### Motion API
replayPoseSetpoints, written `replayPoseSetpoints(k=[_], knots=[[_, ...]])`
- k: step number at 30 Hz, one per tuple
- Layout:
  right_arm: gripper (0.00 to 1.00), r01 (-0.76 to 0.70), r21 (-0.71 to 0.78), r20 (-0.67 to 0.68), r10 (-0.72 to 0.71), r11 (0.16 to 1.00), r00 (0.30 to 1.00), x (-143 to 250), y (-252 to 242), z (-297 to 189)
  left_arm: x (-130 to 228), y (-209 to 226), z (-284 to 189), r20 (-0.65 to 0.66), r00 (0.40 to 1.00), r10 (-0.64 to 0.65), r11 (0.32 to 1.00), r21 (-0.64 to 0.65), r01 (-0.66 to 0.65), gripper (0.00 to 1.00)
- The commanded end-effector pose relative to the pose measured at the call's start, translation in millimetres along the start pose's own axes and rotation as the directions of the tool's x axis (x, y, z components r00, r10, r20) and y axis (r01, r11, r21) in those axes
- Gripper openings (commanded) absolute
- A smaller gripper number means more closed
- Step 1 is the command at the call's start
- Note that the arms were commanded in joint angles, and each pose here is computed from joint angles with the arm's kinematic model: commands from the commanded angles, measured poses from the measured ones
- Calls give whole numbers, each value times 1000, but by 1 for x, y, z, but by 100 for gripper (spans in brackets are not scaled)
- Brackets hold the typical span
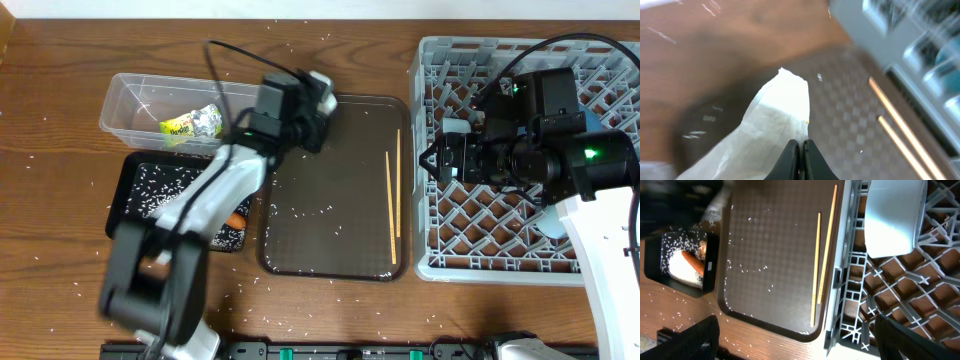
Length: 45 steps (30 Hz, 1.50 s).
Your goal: Sort waste into correct bins and load items into the dishwasher rack
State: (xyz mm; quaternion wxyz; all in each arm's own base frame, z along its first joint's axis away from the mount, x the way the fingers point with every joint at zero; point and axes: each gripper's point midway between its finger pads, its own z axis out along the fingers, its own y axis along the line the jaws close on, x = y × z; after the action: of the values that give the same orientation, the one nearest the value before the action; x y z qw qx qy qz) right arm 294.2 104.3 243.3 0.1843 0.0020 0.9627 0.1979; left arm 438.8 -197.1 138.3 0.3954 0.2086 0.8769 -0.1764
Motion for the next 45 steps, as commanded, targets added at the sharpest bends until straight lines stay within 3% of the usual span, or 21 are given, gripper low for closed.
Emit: replayPoseSetpoints(k=[1,5,12,13,14,15,17,23,27,31,34,38,42,45], knots=[[90,20,-10,-1,-20,1000,1000,-1,4,-1,-27,40,-41,81,996,-31,983,-177,45,6],[90,20,-11,0,-20,1000,1000,-1,4,-1,-28,82,-60,107,991,-75,959,-267,101,6],[90,20,-11,0,-20,1000,1000,-1,4,-1,24,131,-38,-13,982,-186,928,-332,171,8],[90,20,-10,0,-20,1000,1000,-1,4,-1,27,135,-38,-14,981,-193,924,-338,177,27],[90,20,-10,1,-20,1000,1000,-1,4,-1,27,138,-39,-12,980,-198,922,-342,182,72],[90,21,-11,2,-20,1000,1000,-1,4,-1,25,139,-42,-7,980,-199,921,-344,185,87],[90,21,-11,3,-21,1000,1000,-2,4,-1,13,134,-58,23,978,-207,919,-337,202,98],[87,26,-14,17,-26,1000,1000,-5,5,-1,-41,101,-149,196,965,-174,916,-327,232,98],[84,50,-17,23,-50,999,998,-5,11,1,-43,75,-206,232,960,-156,917,-327,228,98],[76,39,63,41,-41,997,998,-4,21,10,-20,51,-248,212,959,-186,912,-327,249,98],[76,44,153,50,-52,987,997,1,32,22,1,40,-271,228,917,-328,868,-309,388,98],[79,117,253,17,-125,960,992,14,53,55,30,32,-294,235,843,-484,784,-310,537,98],[84,146,317,-50,-137,937,989,25,63,105,54,27,-300,178,834,-523,762,-341,550,98],[86,90,370,-91,-60,925,994,29,54,146,76,22,-298,99,821,-562,745,-371,555,98]])
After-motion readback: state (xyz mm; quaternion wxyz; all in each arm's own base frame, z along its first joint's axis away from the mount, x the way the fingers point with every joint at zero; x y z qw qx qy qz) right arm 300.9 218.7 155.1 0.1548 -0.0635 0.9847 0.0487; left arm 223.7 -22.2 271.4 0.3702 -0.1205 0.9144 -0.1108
